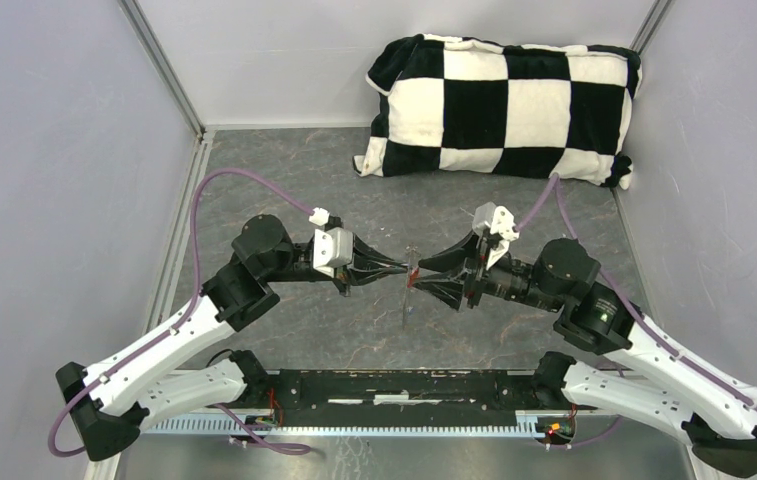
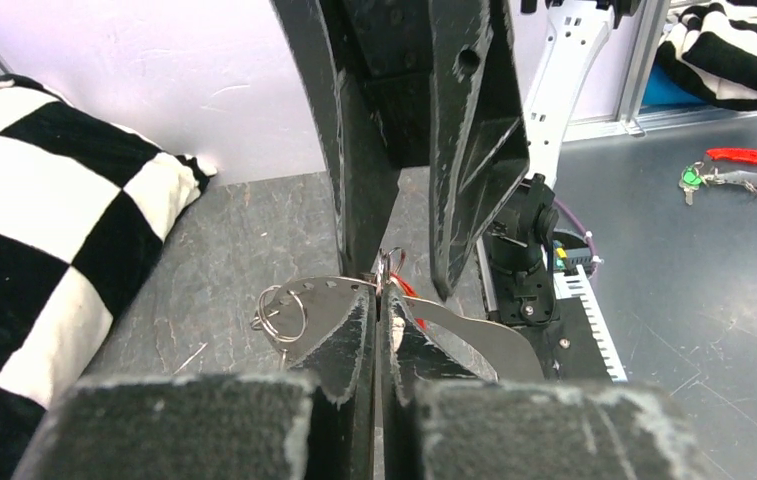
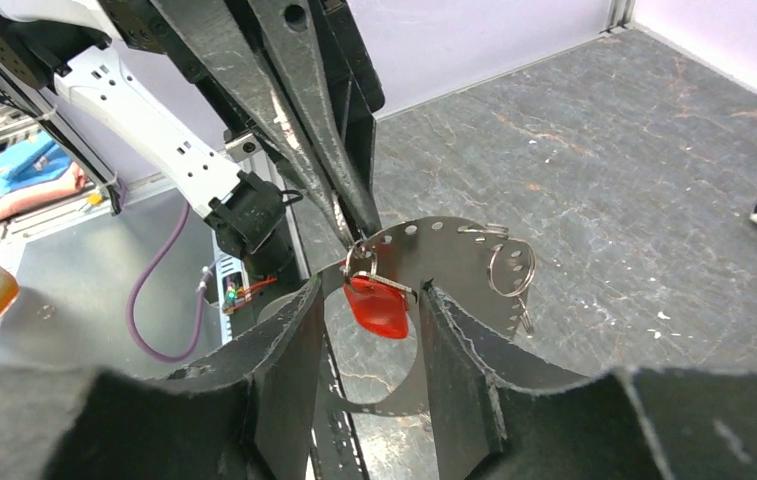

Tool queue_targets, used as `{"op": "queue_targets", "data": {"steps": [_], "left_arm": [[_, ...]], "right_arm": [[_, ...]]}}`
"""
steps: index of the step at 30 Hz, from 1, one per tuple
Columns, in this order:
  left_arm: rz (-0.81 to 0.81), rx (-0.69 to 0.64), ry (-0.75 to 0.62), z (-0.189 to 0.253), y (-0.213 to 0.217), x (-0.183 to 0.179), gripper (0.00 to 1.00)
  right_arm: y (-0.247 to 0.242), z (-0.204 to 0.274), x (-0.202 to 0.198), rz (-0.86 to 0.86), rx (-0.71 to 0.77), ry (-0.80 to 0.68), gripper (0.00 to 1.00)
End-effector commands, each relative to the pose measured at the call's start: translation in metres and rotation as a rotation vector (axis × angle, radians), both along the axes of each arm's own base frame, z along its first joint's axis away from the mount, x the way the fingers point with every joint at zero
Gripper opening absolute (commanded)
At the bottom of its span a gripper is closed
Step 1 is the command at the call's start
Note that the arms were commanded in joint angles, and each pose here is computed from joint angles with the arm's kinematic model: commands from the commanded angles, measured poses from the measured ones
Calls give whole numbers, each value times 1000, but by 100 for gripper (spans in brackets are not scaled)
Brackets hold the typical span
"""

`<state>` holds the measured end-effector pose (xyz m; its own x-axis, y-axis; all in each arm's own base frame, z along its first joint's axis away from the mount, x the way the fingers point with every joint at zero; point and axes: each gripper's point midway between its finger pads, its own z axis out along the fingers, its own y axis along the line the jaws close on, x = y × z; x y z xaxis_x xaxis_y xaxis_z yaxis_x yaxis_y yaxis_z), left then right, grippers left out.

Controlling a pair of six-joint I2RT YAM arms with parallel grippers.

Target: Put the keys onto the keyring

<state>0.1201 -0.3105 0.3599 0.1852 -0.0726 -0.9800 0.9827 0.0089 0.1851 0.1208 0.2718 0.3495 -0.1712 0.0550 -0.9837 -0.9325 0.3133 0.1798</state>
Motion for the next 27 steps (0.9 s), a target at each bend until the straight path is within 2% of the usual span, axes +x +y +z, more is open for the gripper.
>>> {"op": "queue_targets", "data": {"steps": [1, 7, 12, 16, 23, 27], "left_arm": [[-45, -85, -47, 29, 6, -13, 2], [-106, -73, -82, 30, 8, -24, 2], [-116, -75, -98, 30, 8, -26, 2], [-105, -88, -113, 34, 8, -23, 2], [-107, -90, -127, 34, 7, -23, 2], [-105, -87, -136, 32, 7, -22, 2]], "right_arm": [[6, 15, 6, -13, 78, -11, 42], [3, 15, 9, -35, 83, -18, 25], [4, 14, 2, -3, 87, -21, 4], [9, 3, -5, 47, 66, 4, 0], [17, -6, -16, 138, 14, 29, 0], [18, -3, -23, 193, -20, -13, 3]]}}
